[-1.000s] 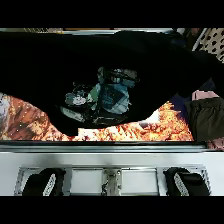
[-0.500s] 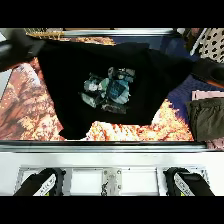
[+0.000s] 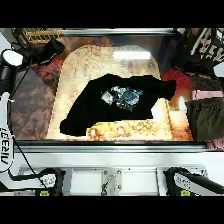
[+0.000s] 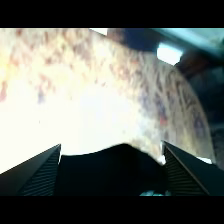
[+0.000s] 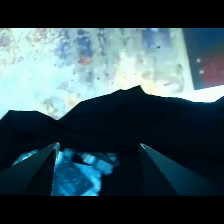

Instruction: Fold the clothes and pants, and hang the long-sleeved shirts on hangers.

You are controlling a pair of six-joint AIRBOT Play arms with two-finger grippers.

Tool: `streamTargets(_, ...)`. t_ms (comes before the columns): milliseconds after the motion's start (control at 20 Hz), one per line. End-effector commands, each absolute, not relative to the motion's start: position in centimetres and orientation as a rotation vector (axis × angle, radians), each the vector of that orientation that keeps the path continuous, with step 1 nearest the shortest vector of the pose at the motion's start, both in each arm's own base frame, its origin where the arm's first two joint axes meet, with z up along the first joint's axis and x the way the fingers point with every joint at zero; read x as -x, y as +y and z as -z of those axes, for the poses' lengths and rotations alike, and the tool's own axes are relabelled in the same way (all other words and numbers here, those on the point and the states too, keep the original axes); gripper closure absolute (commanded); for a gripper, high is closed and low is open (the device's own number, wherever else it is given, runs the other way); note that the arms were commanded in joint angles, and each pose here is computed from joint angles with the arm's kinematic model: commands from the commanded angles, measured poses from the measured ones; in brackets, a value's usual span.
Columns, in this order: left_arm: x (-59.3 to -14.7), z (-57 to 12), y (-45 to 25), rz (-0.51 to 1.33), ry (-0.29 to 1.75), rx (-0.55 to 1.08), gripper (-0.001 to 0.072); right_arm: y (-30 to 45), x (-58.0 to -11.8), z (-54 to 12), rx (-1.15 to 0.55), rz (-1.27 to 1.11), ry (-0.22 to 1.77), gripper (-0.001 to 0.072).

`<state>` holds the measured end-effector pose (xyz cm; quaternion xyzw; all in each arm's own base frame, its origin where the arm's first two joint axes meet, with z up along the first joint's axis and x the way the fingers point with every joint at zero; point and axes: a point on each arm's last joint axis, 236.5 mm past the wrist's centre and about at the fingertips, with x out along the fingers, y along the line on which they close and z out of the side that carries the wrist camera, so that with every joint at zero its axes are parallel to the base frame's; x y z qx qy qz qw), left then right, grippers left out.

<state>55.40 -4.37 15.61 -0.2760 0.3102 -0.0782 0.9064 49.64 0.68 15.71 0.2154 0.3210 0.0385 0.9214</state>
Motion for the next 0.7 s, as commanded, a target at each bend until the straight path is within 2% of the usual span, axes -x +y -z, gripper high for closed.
streamTargets(0,-51.3,-7.8,-0.4,0.090,0.931,0.525,-0.0001,0.9,-47.2,-14.1,-0.368,-0.126,0.766,0.0153)
streamTargets(100,-47.8,-2.1,0.7,0.041,1.096,0.514,0.0000,2.1,-44.6,-12.8,-0.344,-0.162,0.848,0.0157)
streamTargets(200,-45.5,2.8,0.5,0.031,1.183,0.511,0.0000,2.9,-42.2,-11.2,-0.348,-0.175,0.906,0.0231)
streamTargets(300,-44.1,6.5,-0.5,0.063,1.257,0.481,-0.0001,3.7,-39.9,-9.4,-0.354,-0.185,0.957,0.0232)
streamTargets(450,-43.3,10.1,-2.4,0.157,1.367,0.407,0.0000,5.0,-36.7,-7.0,-0.374,-0.209,1.037,0.0232)
streamTargets(650,-44.4,11.5,-5.1,0.278,1.437,0.324,0.0000,6.6,-34.5,-5.0,-0.370,-0.240,1.100,0.0232)
